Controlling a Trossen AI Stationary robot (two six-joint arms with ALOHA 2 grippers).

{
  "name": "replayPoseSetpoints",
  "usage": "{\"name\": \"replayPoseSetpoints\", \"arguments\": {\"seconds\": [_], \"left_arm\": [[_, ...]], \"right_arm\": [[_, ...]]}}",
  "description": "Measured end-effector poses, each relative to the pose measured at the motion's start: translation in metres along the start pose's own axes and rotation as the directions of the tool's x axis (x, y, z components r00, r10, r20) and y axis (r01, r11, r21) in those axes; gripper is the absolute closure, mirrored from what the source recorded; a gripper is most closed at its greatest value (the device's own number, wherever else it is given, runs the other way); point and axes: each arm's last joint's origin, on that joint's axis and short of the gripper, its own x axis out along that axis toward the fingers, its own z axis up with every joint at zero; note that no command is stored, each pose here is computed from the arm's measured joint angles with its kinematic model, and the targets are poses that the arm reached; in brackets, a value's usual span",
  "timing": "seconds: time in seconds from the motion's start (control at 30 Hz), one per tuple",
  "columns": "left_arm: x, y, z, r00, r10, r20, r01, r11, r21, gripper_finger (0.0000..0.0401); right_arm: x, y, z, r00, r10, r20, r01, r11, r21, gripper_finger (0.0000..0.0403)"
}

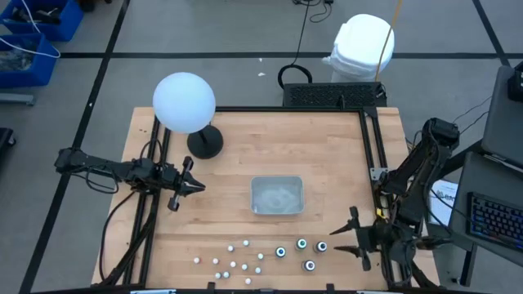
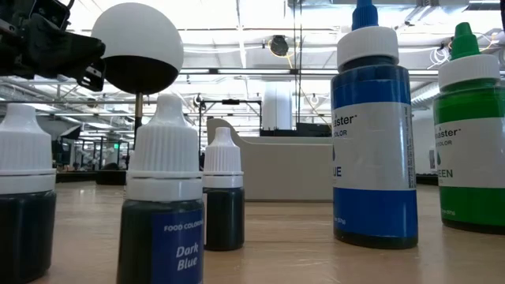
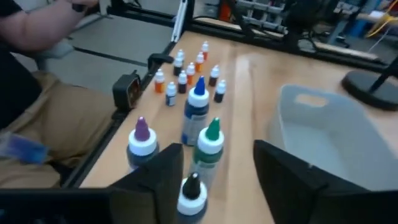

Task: Pick & Place food coloring
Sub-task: Put the large black food coloring bottle into the gray bin

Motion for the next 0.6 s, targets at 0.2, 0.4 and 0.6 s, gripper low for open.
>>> {"name": "replayPoseSetpoints", "arguments": {"seconds": [0.2, 0.4, 0.6], "left_arm": [[0.000, 0.001, 0.000, 1.000, 0.024, 0.001, -0.024, 1.000, 0.000, 0.0364], [0.000, 0.002, -0.001, 0.997, 0.076, -0.005, -0.076, 0.997, -0.001, 0.0364], [0.000, 0.003, -0.001, 0.995, 0.095, -0.005, -0.095, 0.995, -0.002, 0.0364]], "right_arm": [[0.006, -0.002, -0.024, 0.997, 0.063, 0.049, -0.065, 0.997, 0.045, 0.0178], [0.024, 0.000, -0.036, 0.996, 0.068, 0.058, -0.069, 0.997, 0.031, 0.0175], [0.036, 0.003, -0.045, 0.997, 0.072, 0.034, -0.073, 0.997, 0.024, 0.0174]]}}
